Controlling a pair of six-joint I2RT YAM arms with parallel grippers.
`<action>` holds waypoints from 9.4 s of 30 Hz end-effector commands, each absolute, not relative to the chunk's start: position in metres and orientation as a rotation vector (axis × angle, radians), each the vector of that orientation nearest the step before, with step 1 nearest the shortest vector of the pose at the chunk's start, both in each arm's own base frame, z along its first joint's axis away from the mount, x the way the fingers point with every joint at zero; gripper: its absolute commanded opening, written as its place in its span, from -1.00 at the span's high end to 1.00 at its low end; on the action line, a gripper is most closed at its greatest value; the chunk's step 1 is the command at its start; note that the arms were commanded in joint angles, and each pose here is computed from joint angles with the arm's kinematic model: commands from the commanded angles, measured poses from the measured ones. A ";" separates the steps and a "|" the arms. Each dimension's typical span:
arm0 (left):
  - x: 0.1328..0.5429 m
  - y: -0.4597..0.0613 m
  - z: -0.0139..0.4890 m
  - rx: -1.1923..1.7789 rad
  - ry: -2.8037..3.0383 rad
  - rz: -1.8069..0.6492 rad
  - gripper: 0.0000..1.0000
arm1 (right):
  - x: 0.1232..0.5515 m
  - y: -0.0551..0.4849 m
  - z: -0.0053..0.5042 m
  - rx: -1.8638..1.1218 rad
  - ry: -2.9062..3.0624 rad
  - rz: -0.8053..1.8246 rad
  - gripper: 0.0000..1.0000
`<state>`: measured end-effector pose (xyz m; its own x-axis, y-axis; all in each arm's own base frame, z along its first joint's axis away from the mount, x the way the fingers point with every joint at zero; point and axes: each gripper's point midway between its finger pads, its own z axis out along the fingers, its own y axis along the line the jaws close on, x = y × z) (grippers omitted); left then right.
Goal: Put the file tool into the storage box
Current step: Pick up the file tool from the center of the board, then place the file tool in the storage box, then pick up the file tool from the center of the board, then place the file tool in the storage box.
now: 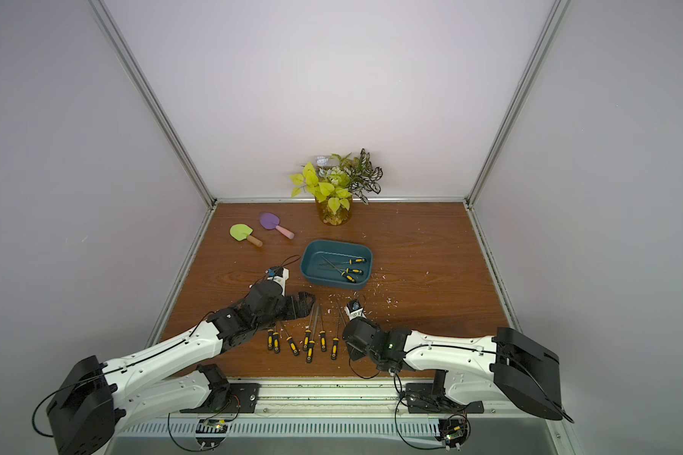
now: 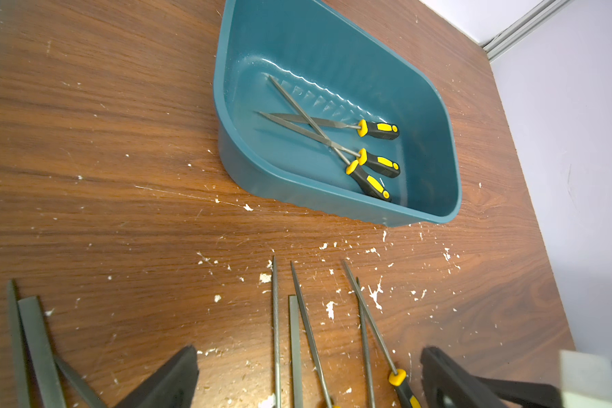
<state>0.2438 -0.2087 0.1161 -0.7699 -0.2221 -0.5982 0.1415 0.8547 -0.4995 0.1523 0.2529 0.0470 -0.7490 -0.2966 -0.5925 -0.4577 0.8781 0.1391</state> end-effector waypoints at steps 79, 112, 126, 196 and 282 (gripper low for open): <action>0.376 -0.209 0.204 0.251 2.284 -0.648 -1.00 | 0.366 0.257 0.143 -1.101 1.974 0.169 0.90; 0.383 -0.184 0.188 0.143 2.266 -0.751 -1.00 | 0.437 0.257 0.087 -1.236 1.997 -0.192 0.27; 0.382 -0.183 0.181 0.143 2.286 -0.744 -1.00 | 0.419 0.261 0.157 -0.941 1.960 -0.017 0.06; 0.371 -0.178 0.176 0.198 2.288 -0.499 -1.00 | 0.135 0.299 0.031 -0.473 2.623 0.294 0.16; 0.360 -0.186 0.209 0.207 2.137 -0.629 -1.00 | 0.436 0.276 0.098 -0.951 2.171 -0.029 0.23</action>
